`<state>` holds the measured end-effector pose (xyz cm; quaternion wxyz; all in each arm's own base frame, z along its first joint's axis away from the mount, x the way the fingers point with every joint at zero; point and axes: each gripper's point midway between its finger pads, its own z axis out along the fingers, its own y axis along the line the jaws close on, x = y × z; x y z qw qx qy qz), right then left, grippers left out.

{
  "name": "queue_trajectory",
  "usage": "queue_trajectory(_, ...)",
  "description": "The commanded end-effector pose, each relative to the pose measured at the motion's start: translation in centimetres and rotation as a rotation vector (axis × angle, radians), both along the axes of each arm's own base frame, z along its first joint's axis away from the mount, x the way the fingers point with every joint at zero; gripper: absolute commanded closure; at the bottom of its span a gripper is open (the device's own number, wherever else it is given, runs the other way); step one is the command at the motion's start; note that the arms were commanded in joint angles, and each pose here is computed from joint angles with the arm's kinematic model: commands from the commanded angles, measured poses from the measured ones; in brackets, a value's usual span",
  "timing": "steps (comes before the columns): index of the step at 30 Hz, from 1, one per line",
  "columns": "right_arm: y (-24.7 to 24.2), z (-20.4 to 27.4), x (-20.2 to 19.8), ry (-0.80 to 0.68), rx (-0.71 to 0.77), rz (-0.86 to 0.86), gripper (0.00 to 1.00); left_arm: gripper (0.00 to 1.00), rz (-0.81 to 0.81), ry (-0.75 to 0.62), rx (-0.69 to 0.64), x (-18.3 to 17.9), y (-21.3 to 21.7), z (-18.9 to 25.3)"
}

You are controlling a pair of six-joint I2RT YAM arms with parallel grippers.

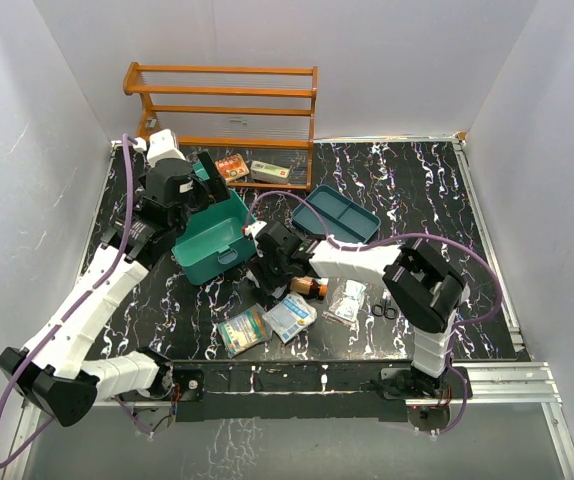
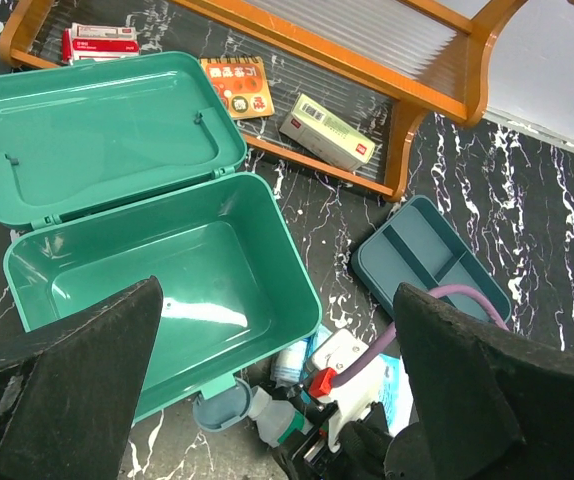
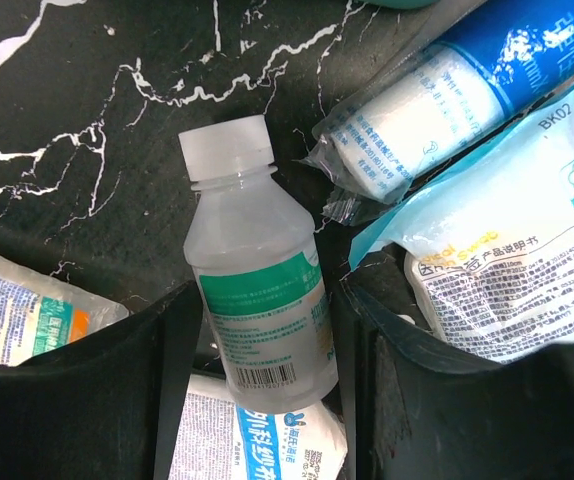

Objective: Organize the medicine kit

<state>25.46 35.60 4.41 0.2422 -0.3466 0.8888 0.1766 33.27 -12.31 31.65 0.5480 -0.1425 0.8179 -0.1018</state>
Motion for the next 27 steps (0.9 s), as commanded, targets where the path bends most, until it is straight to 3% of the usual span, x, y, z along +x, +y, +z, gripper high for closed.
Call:
queue_trajectory(1,0.3,-0.2,1.0,-0.057,0.017,-0.018,0.48,0.01,0.026,-0.014,-0.018,0.0,0.6,1.1)
queue_trajectory(8,0.4,2.4,1.4,-0.112,0.083,-0.063,0.66,0.01,0.04,0.018,-0.021,0.0,1.2,0.3)
queue_trajectory(20,-0.3,16.6,3.9,-0.346,0.36,-0.26,0.65,0.01,0.241,0.26,-0.034,-1.2,8.3,-6.2)
queue_trajectory(27,3.5,22.1,5.6,-0.347,0.485,-0.251,0.65,0.05,0.338,0.398,-0.048,-3.2,11.1,-10.4)
